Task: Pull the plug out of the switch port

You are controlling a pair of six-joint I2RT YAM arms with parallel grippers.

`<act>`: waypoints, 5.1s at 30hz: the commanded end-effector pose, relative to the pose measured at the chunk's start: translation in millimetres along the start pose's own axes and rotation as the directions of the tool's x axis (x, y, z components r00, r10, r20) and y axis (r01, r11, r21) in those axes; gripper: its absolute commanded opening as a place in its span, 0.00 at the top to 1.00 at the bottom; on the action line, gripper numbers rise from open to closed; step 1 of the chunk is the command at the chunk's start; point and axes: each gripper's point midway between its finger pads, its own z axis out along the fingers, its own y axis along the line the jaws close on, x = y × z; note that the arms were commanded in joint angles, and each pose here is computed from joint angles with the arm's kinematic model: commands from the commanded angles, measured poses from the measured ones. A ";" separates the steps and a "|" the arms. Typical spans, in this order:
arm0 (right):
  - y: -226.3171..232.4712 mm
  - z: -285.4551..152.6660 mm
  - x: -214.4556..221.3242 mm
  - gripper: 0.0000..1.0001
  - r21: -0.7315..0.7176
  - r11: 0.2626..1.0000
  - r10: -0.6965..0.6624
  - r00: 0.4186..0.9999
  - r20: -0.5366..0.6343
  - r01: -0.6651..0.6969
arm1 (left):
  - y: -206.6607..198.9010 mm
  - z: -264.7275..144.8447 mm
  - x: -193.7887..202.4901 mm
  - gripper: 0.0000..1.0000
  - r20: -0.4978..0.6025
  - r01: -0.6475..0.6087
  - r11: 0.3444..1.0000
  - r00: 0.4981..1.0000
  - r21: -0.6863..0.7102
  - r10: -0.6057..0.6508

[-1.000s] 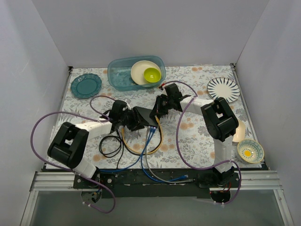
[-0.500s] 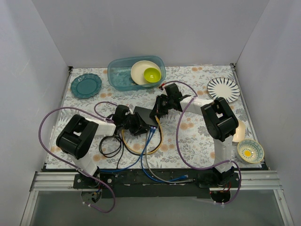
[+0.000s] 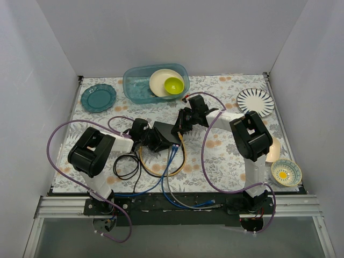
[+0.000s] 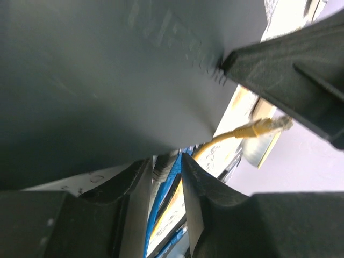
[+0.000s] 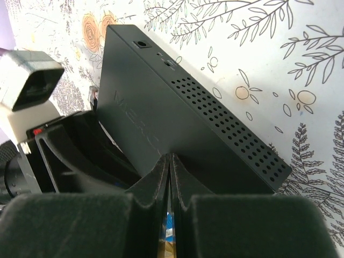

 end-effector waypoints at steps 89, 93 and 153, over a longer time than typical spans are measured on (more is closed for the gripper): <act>-84.5 8.9 49.7 0.90 0.258 0.964 0.105 0.987 -0.120 -0.071 | 62.2 8.5 16.4 0.61 -0.029 -0.024 0.987 0.999 -0.158 0.020; -85.3 9.8 50.3 0.90 0.258 0.963 0.107 0.987 -0.123 -0.072 | 65.4 7.3 14.4 0.67 0.000 0.011 0.985 1.000 -0.171 -0.011; -94.2 4.7 57.9 0.91 0.280 0.957 0.107 0.986 -0.124 -0.069 | 109.3 -125.8 -8.7 0.88 0.302 0.183 0.910 0.951 -0.373 -0.068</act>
